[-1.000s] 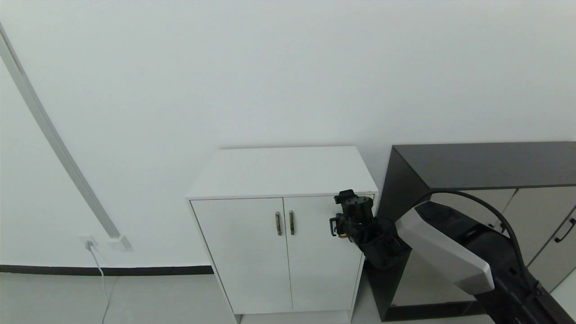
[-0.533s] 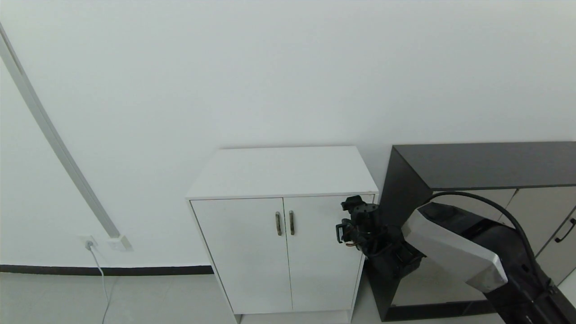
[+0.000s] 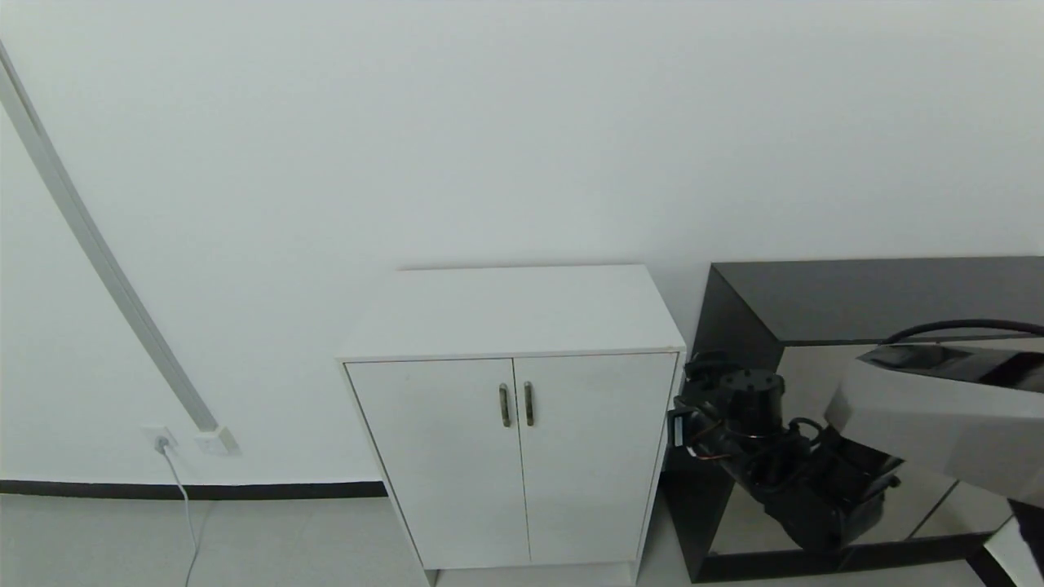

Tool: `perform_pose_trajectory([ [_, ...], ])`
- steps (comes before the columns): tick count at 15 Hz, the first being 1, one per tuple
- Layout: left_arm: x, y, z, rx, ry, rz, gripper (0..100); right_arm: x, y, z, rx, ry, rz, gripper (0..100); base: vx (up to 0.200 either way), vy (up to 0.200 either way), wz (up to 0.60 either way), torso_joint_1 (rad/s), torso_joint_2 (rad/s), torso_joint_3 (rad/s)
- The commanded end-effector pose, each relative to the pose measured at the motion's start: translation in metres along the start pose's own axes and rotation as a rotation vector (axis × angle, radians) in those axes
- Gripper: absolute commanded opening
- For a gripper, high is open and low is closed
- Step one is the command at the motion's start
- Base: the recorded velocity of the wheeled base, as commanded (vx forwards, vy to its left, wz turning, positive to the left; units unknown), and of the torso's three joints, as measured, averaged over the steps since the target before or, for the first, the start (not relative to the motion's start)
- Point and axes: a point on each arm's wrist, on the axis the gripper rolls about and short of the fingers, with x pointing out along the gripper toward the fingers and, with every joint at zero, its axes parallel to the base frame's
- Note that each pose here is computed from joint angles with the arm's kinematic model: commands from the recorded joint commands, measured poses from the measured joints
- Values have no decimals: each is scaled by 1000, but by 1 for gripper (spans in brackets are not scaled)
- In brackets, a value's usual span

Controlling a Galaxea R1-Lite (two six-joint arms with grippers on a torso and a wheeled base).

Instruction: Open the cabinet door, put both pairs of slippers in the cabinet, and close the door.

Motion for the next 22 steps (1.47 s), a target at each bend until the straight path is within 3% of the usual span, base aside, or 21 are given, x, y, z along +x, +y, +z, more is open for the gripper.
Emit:
perform_pose_trajectory([
  [1, 0, 0, 0, 0, 2, -1, 0, -40, -23, 23, 23, -37, -35, 0, 0, 0, 0, 0, 0, 0],
  [8, 0, 0, 0, 0, 1, -1, 0, -117, -80, -2, 35, -24, -184, 0, 0, 0, 0, 0, 0, 0],
  [12, 0, 0, 0, 0, 1, -1, 0, -163, -107, -10, 20, 29, -288, 0, 0, 0, 0, 0, 0, 0],
  [16, 0, 0, 0, 0, 1, -1, 0, -182, -123, 5, 41, -52, -368, 0, 0, 0, 0, 0, 0, 0],
  [22, 0, 0, 0, 0, 1, -1, 0, -226, -120, 14, 43, 6, -367, 0, 0, 0, 0, 0, 0, 0],
])
